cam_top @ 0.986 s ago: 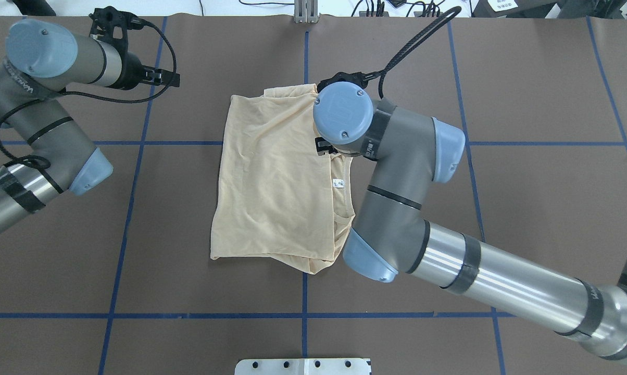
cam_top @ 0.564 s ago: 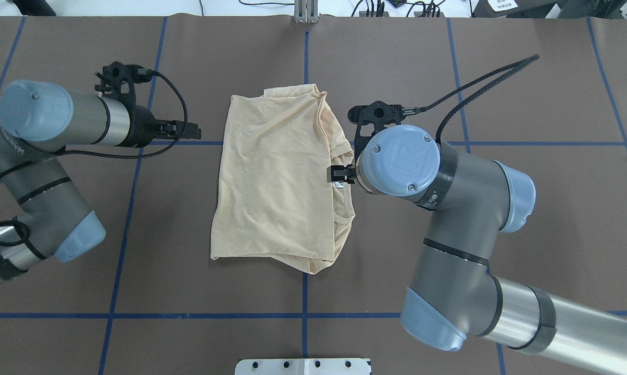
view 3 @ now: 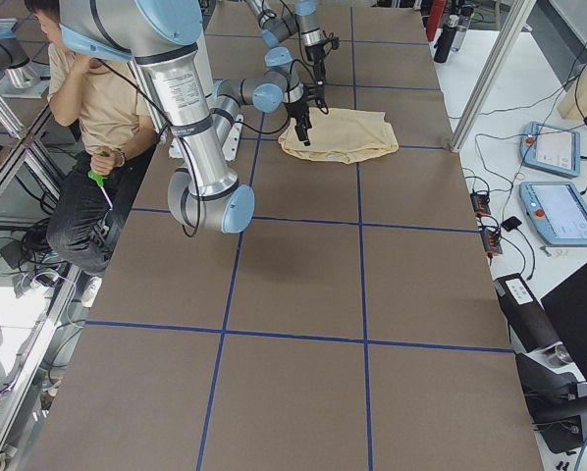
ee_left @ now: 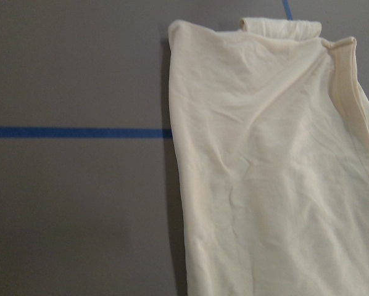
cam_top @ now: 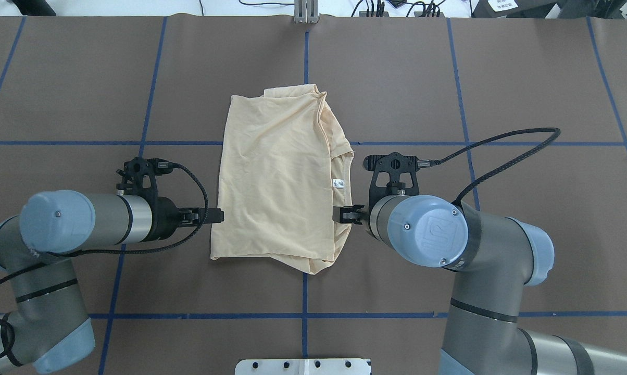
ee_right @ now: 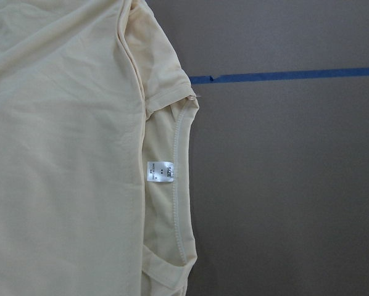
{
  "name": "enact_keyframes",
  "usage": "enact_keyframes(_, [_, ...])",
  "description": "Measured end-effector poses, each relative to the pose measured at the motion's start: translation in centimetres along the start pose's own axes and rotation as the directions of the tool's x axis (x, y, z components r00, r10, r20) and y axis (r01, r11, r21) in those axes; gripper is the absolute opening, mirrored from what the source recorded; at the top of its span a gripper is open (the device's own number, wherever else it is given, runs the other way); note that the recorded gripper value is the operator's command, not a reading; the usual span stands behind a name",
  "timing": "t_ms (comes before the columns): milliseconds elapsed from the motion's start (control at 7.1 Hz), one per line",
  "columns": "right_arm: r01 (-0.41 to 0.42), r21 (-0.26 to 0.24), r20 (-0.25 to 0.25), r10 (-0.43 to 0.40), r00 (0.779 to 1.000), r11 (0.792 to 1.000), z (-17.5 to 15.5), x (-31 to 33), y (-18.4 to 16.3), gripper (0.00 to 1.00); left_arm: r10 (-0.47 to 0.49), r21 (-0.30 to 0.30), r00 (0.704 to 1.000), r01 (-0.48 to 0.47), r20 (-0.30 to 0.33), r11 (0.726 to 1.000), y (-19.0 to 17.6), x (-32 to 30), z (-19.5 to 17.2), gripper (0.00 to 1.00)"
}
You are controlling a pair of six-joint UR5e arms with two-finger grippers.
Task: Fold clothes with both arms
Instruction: 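Move both grippers down to the shirt's edge nearest the robot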
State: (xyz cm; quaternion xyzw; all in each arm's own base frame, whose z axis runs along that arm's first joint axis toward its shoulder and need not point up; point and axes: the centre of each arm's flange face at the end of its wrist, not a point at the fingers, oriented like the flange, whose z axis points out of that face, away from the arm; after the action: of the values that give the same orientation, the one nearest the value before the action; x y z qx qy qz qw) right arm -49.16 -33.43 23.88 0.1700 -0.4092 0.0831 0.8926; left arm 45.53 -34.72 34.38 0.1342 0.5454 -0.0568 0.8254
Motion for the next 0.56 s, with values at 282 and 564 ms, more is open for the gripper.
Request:
enact_keyframes(282, [-0.001, 0.007, 0.021, 0.001, 1.0, 1.0, 0.2, 0.5, 0.5, 1.0, -0.007, -0.008, 1.0, 0.007, 0.029, 1.0, 2.6, -0.2, 1.7, 0.6])
enact_keyframes(564, [0.0, 0.006, 0.023, 0.0, 1.0, 1.0, 0.2, 0.5, 0.5, 1.0, -0.029, -0.018, 0.999, 0.03, 0.035, 0.999, 3.6, 0.0, 2.4, 0.44])
